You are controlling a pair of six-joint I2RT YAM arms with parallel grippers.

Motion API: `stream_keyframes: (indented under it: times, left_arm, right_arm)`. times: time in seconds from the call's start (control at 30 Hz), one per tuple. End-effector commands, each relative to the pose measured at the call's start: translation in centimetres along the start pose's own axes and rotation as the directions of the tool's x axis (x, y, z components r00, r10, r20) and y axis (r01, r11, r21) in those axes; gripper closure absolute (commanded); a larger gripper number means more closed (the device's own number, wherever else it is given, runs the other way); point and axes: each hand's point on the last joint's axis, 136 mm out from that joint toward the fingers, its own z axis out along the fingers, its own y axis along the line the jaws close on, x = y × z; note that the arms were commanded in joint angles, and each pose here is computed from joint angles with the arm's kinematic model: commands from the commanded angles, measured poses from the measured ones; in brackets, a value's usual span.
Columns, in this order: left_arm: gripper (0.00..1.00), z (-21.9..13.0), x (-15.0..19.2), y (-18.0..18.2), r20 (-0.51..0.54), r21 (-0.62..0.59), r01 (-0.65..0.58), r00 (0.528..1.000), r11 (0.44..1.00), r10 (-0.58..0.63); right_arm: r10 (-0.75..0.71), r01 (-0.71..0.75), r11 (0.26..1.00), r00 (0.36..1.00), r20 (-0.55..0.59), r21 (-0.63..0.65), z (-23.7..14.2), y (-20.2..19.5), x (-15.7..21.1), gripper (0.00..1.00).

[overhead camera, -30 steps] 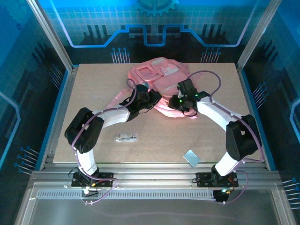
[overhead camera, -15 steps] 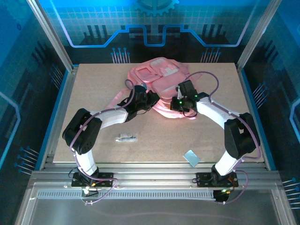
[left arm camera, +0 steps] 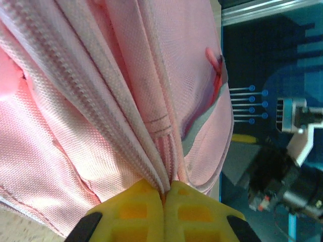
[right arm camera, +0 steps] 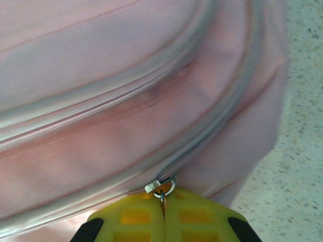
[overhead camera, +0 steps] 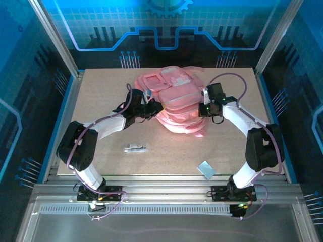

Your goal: Pack books, pencil case, and school supplies into a backpack

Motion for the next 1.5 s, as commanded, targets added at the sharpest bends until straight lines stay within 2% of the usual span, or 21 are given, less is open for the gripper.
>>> stream_keyframes:
  times: [0.0, 0.07, 0.13, 0.23, 0.33, 0.37, 0.43, 0.5, 0.53, 0.6, 0.7, 0.83, 0.97, 1.07, 1.23, 1.3, 1.33, 1.4, 1.47]
  left_arm:
    - [1.0, -3.5, -3.1, 0.5, 0.063, -0.016, -0.075, 0.995, 0.997, 0.076]
    - [1.0, -3.8, -4.6, 1.7, 0.081, -0.068, -0.084, 0.993, 0.994, 0.089]
    - [1.0, -3.6, -6.3, 2.2, 0.104, -0.111, -0.102, 0.988, 0.989, 0.114]
    - [1.0, -2.7, -8.9, 2.3, 0.141, -0.17, -0.126, 0.978, 0.977, 0.151]
    - [1.0, -1.5, -11.6, 2.3, 0.169, -0.21, -0.135, 0.971, 0.968, 0.172]
    - [0.91, -1.2, -12.4, 2.3, 0.175, -0.22, -0.128, 0.97, 0.967, 0.168]
    - [0.49, -0.6, -13.3, 2.6, 0.166, -0.238, -0.104, 0.975, 0.966, 0.146]
    - [0.27, -0.5, -13.4, 2.7, 0.157, -0.253, -0.088, 0.979, 0.963, 0.131]
    - [0.21, -0.7, -13.3, 2.7, 0.159, -0.256, -0.085, 0.979, 0.963, 0.129]
    - [0.14, -1.7, -12.8, 2.8, 0.171, -0.276, -0.07, 0.978, 0.959, 0.12]
    - [0.13, -3.7, -11.3, 3.6, 0.189, -0.315, -0.027, 0.978, 0.949, 0.09]
    - [0.12, -5.7, -8.5, 4.2, 0.23, -0.273, 0.051, 0.973, 0.961, 0.014]
    - [0.12, -5.3, -5.3, 4.7, 0.236, -0.212, 0.132, 0.968, 0.968, -0.081]
    - [0.12, -3.7, -3.9, 3.7, 0.22, -0.175, 0.136, 0.971, 0.975, -0.096]
    - [0.16, -0.8, -3.4, 3.8, 0.229, -0.192, 0.133, 0.969, 0.972, -0.087]
    - [0.23, -0.2, -4.0, 4.1, 0.259, -0.164, 0.157, 0.96, 0.974, -0.111]
    - [0.31, 0.1, -4.3, 4.0, 0.273, -0.147, 0.152, 0.956, 0.977, -0.108]
    - [0.57, 0.5, -4.8, 3.9, 0.288, -0.146, 0.131, 0.954, 0.981, -0.084]
    - [0.93, 1.1, -5.1, 4.0, 0.283, -0.154, 0.117, 0.957, 0.981, -0.069]
  right_arm:
    - [0.04, -0.031, 0.989, 0.998, -0.056, 0.145, -0.1, -4.6, 1.7, 1.0]
    - [0.046, -0.043, 0.998, 0.997, -0.057, 0.055, -0.4, -3.0, 2.0, 1.0]
    - [0.039, -0.044, 0.994, 0.998, -0.051, -0.104, -0.9, 0.2, 2.4, 1.0]
    - [0.0, -0.007, 0.949, 1.0, -0.023, -0.317, -2.0, 5.3, 3.2, 1.0]
    - [-0.062, 0.053, 0.898, 0.998, -0.007, -0.438, -2.9, 9.7, 4.1, 1.0]
    - [-0.086, 0.076, 0.883, 0.996, 0.0, -0.463, -3.1, 11.0, 4.3, 1.0]
    - [-0.126, 0.117, 0.856, 0.992, 0.016, -0.504, -3.4, 13.3, 4.5, 1.0]
    - [-0.148, 0.146, 0.83, 0.988, 0.039, -0.539, -3.4, 15.4, 4.2, 1.0]
    - [-0.155, 0.156, 0.819, 0.987, 0.049, -0.553, -3.3, 16.5, 3.9, 1.0]
    - [-0.161, 0.17, 0.806, 0.985, 0.065, -0.568, -2.8, 18.1, 3.0, 1.0]
    - [-0.157, 0.168, 0.798, 0.985, 0.07, -0.579, -1.7, 20.0, 1.3, 1.0]
    - [-0.131, 0.148, 0.777, 0.989, 0.072, -0.611, -1.0, 21.9, -0.6, 1.0]
    - [-0.14, 0.155, 0.73, 0.987, 0.077, -0.666, -1.8, 24.1, -0.8, 1.0]
    - [-0.153, 0.157, 0.708, 0.986, 0.067, -0.688, -2.4, 25.1, 0.1, 1.0]
    - [-0.152, 0.131, 0.674, 0.988, 0.038, -0.727, -3.5, 25.3, 1.8, 1.0]
    - [-0.167, 0.133, 0.68, 0.986, 0.023, -0.721, -3.7, 24.9, 2.8, 1.0]
    - [-0.182, 0.137, 0.685, 0.983, 0.014, -0.715, -3.7, 24.6, 3.5, 1.0]
    - [-0.211, 0.141, 0.701, 0.977, -0.014, -0.699, -3.4, 23.9, 4.9, 1.0]
    - [-0.259, 0.176, 0.736, 0.965, -0.032, -0.653, -2.8, 22.6, 6.2, 1.0]
